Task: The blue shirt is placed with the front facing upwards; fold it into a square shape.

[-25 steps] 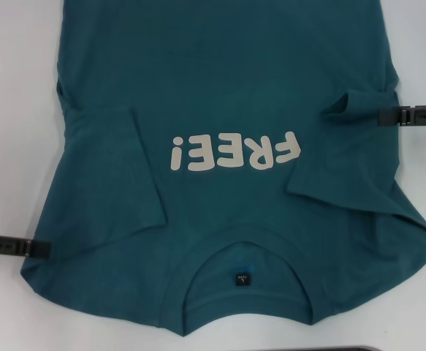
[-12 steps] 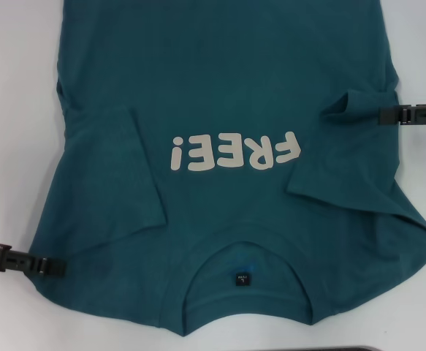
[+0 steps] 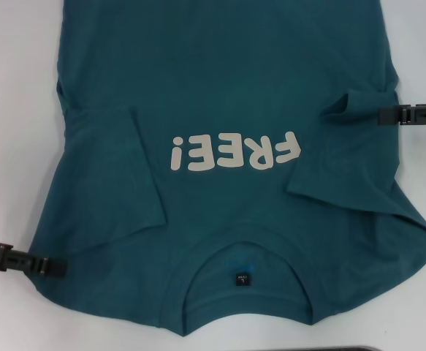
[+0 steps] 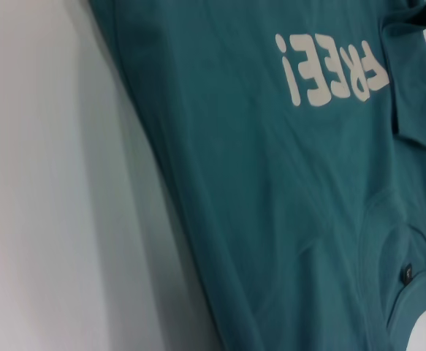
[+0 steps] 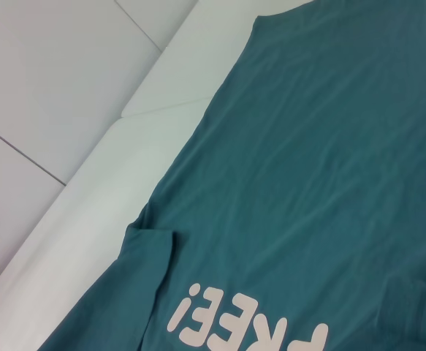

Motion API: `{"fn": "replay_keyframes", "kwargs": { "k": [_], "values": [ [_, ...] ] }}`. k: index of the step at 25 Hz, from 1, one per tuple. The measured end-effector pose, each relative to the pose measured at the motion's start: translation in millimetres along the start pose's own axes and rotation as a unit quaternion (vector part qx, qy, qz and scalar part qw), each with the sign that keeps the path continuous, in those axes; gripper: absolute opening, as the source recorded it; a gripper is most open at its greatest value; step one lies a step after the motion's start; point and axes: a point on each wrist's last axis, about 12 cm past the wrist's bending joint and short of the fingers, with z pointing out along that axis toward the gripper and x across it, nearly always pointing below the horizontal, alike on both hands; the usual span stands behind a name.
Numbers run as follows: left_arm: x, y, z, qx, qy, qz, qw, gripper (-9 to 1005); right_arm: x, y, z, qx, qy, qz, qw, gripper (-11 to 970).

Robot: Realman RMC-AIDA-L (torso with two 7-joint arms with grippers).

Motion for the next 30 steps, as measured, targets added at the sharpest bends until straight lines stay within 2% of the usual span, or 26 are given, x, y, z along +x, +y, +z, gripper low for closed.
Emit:
{"fn": "replay_keyframes", "kwargs": {
  "k": [9,15,20,26,30],
  "values": [
    [-0.7,4.1,-0.1,-0.023,0.008,-0.003,1.0,607,-0.7,0.7,-0.3,-0.002,-0.002,-0.001,1.0,761],
    [-1.1,4.4,-0.2,-0.024,0.007,-0.004,1.0,432,-1.6,1.2,-0.6,-0.004,-0.004,-0.001,1.0,759],
    [-1.7,3.9,-0.4,-0.023,0.007,-0.004,1.0,201,-1.3,1.0,-0.9,-0.003,-0.004,-0.001,1.0,757],
    [-2.4,3.7,-1.9,-0.022,0.006,-0.003,1.0,-1,7.7,0.2,-4.3,-0.004,0.002,0.006,1.0,755],
    [-2.3,3.6,-2.1,-0.022,0.008,-0.003,1.0,0,20.4,2.1,-12.3,-0.018,0.009,0.018,1.0,754]
  ]
}}
